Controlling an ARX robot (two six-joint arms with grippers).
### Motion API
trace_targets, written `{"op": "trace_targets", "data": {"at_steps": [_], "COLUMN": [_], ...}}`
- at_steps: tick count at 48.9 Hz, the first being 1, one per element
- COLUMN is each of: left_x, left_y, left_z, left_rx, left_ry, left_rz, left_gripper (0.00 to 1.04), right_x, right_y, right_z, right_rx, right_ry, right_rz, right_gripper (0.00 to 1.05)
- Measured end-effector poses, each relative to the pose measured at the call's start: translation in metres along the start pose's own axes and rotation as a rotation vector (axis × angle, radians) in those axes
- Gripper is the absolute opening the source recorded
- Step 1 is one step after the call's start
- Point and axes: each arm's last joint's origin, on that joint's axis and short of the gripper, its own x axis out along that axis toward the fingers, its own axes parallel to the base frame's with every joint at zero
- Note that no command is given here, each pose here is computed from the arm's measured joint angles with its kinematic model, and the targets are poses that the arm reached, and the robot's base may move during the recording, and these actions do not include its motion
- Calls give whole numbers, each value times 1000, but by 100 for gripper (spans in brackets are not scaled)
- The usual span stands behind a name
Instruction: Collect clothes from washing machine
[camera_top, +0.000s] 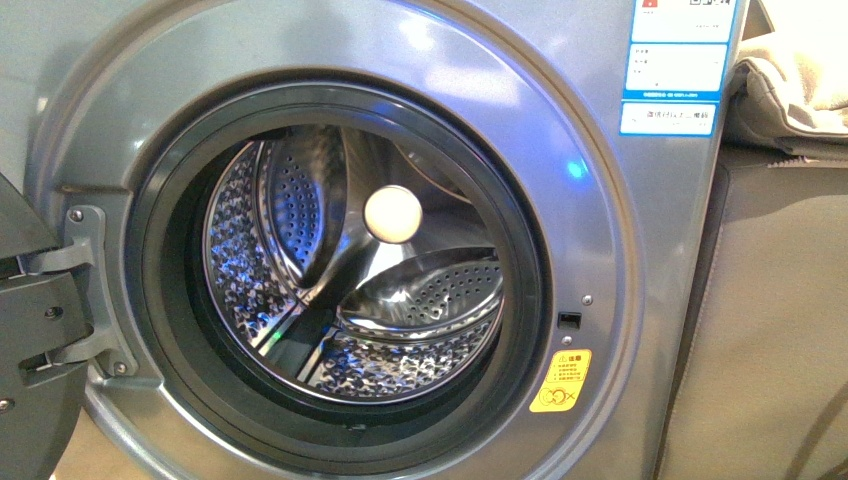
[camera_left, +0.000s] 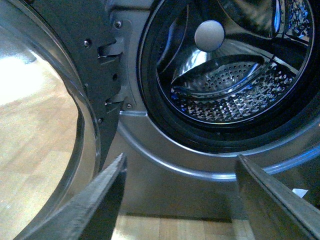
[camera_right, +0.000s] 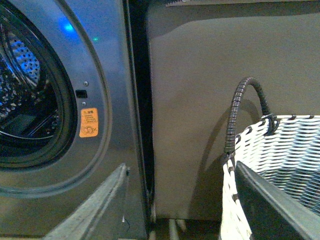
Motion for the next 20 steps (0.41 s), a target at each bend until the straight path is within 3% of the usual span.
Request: {"op": "trace_targets", "data": {"at_steps": [9, 20], "left_x": [0, 0], "left_y": [0, 0], "left_z": [0, 0], "left_rx": [1, 0], "left_ry": [0, 0], "left_rz": [0, 0], "left_gripper": [99, 98], "right_x": [0, 0], "right_y": [0, 0], "right_z": [0, 0], "right_rx": [0, 0], "right_ry": [0, 0], "right_rz": [0, 0], "right_gripper": [97, 97]}}
